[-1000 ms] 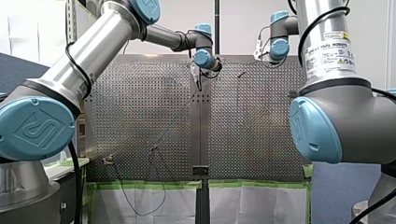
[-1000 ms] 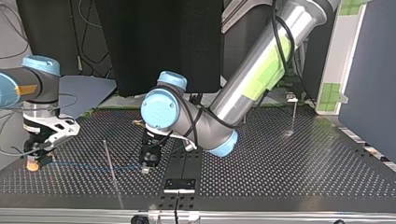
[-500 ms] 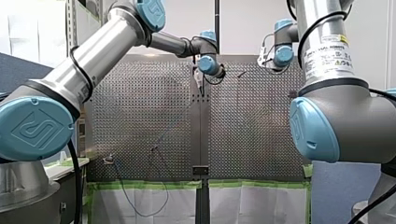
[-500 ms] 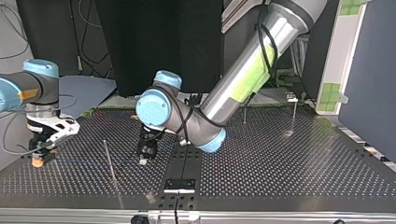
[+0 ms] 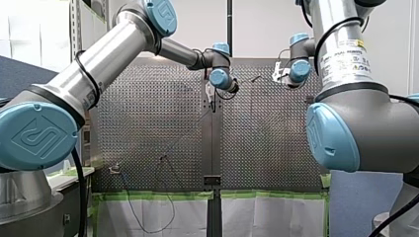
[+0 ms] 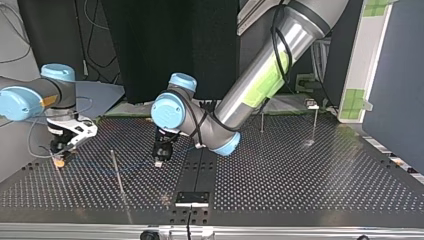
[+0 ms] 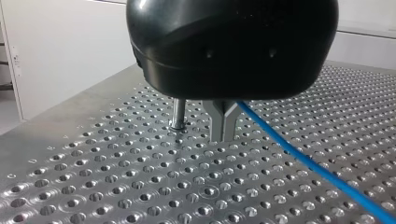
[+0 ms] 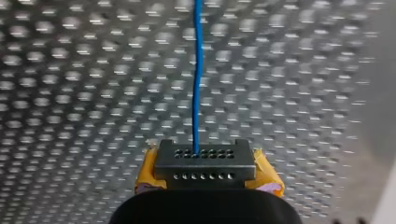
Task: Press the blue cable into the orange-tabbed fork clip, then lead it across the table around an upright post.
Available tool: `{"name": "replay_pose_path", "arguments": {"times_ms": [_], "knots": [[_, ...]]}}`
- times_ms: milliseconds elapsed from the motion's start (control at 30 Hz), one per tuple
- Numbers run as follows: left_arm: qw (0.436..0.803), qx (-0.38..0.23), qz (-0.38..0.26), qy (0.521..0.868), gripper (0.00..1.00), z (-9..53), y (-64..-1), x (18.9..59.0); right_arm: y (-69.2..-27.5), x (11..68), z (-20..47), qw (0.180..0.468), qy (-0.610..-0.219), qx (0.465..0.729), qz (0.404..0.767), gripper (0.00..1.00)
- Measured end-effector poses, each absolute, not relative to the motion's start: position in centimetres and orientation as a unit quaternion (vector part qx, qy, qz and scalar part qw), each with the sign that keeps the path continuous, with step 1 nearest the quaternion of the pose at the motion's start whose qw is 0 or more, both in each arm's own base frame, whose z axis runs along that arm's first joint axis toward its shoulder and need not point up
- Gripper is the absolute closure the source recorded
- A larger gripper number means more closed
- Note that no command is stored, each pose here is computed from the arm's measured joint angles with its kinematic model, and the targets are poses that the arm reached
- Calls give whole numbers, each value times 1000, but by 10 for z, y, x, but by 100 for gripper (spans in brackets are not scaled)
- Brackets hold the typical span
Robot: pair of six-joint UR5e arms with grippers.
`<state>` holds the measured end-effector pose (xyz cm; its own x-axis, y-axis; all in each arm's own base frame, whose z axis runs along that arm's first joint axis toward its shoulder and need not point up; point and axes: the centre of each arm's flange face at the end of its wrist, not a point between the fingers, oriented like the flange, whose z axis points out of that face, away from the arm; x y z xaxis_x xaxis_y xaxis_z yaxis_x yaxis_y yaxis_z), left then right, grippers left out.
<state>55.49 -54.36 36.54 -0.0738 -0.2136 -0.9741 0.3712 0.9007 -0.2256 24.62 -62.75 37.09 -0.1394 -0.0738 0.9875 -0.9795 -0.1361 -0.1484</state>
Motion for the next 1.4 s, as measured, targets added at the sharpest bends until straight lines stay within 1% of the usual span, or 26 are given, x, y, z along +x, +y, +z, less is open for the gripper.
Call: {"name": "replay_pose_path", "arguments": {"times_ms": [267,500,567,600,633,667,700,733,767,800,833,867,900,933,967,1267,1400], "knots": [[681,50,-212,699,99,365,-542,556,-626,255,315,393,-525,525,543,100],[683,50,-213,697,99,366,-543,556,-623,256,250,381,-538,541,523,100],[683,50,-212,697,86,366,-543,556,-622,255,233,377,-543,542,519,100],[683,50,-212,697,86,366,-543,556,-620,253,225,374,-547,541,517,100],[683,51,-212,697,75,366,-543,556,-620,252,219,373,-549,541,517,100],[683,51,-212,697,66,366,-543,556,-620,251,215,373,-551,540,516,100],[683,51,-212,697,66,366,-543,556,-620,250,210,373,-552,538,517,100],[683,51,-213,697,49,366,-543,556,-620,249,207,373,-552,537,518,100],[683,51,-213,697,38,366,-543,556,-621,249,205,374,-552,536,518,100],[682,52,-213,697,38,366,-543,556,-621,248,202,375,-551,535,519,100],[682,53,-214,697,22,366,-544,556,-622,247,201,375,-551,534,520,100],[682,53,-214,697,12,366,-544,555,-622,247,199,376,-551,533,520,100],[682,53,-214,697,12,366,-544,555,-622,246,196,377,-551,533,520,100],[682,52,-214,697,5,366,-545,554,-621,246,195,377,-552,532,520,100],[682,52,-213,697,1,366,-545,554,-621,246,193,377,-552,532,520,100],[683,50,-210,698,1,365,-546,552,-618,236,175,382,-555,522,524,100],[682,50,-211,698,1,365,-547,552,-622,228,154,383,-560,523,517,100]]}}
